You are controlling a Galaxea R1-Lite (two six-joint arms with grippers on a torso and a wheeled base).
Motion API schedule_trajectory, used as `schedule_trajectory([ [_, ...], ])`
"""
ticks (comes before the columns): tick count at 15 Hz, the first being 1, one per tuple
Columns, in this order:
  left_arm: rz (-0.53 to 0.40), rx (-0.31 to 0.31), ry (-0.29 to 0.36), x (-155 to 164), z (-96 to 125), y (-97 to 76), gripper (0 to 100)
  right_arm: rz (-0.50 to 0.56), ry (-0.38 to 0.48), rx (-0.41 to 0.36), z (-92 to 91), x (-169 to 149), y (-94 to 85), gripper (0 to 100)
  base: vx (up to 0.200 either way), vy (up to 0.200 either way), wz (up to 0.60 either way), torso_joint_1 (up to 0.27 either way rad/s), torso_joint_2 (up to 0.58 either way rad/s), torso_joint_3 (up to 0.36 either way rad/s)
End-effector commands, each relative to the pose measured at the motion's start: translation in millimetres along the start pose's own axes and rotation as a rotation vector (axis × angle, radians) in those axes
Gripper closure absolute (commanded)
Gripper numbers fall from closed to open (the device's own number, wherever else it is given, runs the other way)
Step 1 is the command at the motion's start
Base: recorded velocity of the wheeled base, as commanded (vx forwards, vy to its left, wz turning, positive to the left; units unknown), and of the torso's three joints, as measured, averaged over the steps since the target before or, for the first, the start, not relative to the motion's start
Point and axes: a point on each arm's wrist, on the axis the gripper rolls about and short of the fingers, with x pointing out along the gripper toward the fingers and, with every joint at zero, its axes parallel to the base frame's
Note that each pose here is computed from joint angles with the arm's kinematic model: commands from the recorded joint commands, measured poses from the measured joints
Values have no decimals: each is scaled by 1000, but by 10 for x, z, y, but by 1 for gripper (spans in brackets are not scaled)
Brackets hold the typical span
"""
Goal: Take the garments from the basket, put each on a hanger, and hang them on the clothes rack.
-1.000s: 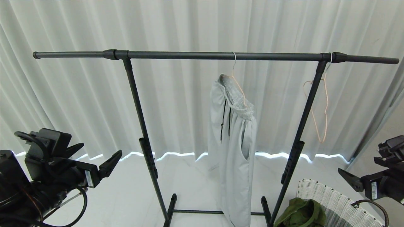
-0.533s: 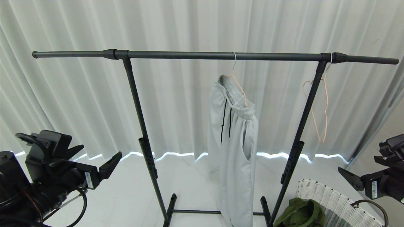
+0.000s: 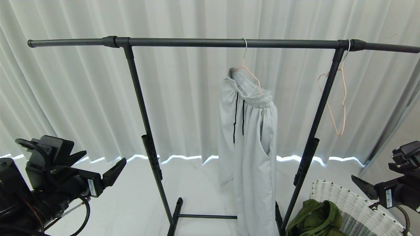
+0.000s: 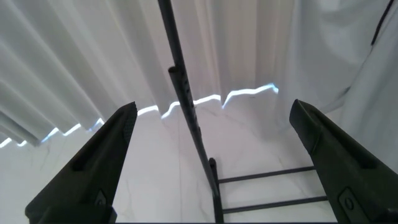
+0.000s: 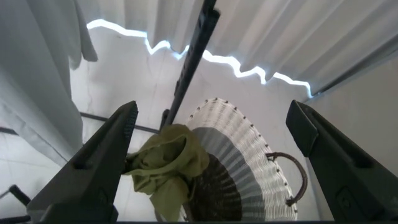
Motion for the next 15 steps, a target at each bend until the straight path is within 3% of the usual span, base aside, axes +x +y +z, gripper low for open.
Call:
schedule_trajectory([
  [1, 1, 0, -3, -7, 3, 1, 0, 0, 5, -7, -10, 2, 3, 0, 0, 0, 0, -178, 476, 295],
  [11, -1, 1, 17, -16, -38, -9, 0, 6, 24, -9, -40, 27, 11, 0, 0, 0, 0, -147, 469, 318],
  [15, 0, 3, 11, -28, -31, -8, 0, -17, 87, 8, -91, 181, -48, 0, 0, 0, 0, -63, 372, 299],
])
